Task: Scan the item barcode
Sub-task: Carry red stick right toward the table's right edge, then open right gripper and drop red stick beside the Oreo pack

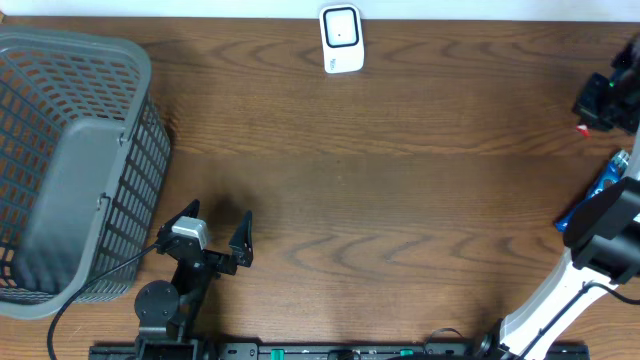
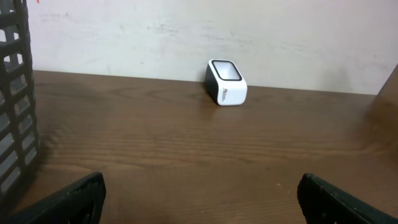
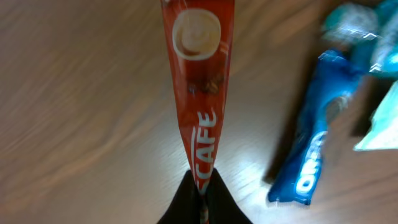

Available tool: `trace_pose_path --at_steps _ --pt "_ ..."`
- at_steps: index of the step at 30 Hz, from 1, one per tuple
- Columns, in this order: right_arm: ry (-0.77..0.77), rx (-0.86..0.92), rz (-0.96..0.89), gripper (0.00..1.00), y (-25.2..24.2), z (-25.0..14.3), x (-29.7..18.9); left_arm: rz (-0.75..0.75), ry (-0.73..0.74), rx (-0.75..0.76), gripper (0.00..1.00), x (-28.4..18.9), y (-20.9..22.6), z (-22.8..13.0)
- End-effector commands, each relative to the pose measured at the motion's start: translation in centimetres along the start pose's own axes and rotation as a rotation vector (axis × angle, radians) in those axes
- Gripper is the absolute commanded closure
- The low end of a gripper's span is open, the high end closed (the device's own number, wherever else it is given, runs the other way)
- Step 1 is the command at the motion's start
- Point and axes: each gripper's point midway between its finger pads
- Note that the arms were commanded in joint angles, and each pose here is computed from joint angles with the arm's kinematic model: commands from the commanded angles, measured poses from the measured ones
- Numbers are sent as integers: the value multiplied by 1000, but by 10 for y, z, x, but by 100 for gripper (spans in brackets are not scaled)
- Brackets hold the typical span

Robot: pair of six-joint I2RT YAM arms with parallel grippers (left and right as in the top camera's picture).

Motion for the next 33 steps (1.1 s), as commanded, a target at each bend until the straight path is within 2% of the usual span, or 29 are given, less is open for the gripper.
trace_pose_path --at_steps 1,7,12,14,15,16,17,18,21,26,28,31,33 --pt "71 105 -64 98 -14 -13 42 4 44 -20 2 1 3 -15" --pt "89 181 -89 98 -21 -32 100 4 44 -20 2 1 3 -15" --pt "120 327 -310 98 -64 -62 121 4 44 -20 2 1 3 -15" --pt "123 323 -374 97 -79 -65 118 4 44 -20 2 1 3 -15" --pt "127 323 -406 79 -86 -67 115 4 44 -20 2 1 3 -15" --pt "129 326 -411 52 -88 -68 112 4 44 -20 2 1 3 -15" --pt "131 341 -378 30 -86 -68 107 4 44 -20 2 1 3 -15" --pt "126 348 -352 25 -82 -66 103 4 44 -20 2 1 3 -15" --pt "70 358 -303 14 -75 -55 78 4 44 -20 2 1 3 -15" --pt "-89 356 -129 11 -48 -39 2 4 44 -20 2 1 3 -15" --pt "-140 346 -51 10 -34 -41 -30 4 44 -20 2 1 3 -15" --pt "-209 320 23 1 -19 -53 -76 4 44 -20 2 1 3 -15" --pt "-235 281 47 1 -14 -66 -100 4 44 -20 2 1 3 -15"
Point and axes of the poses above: each gripper's point midway between its finger pads, its own x axis out along the fingers, its own y axis along the line the jaws close on, z = x × y, and after that the axes turned 9 degrees about -x, right-handed
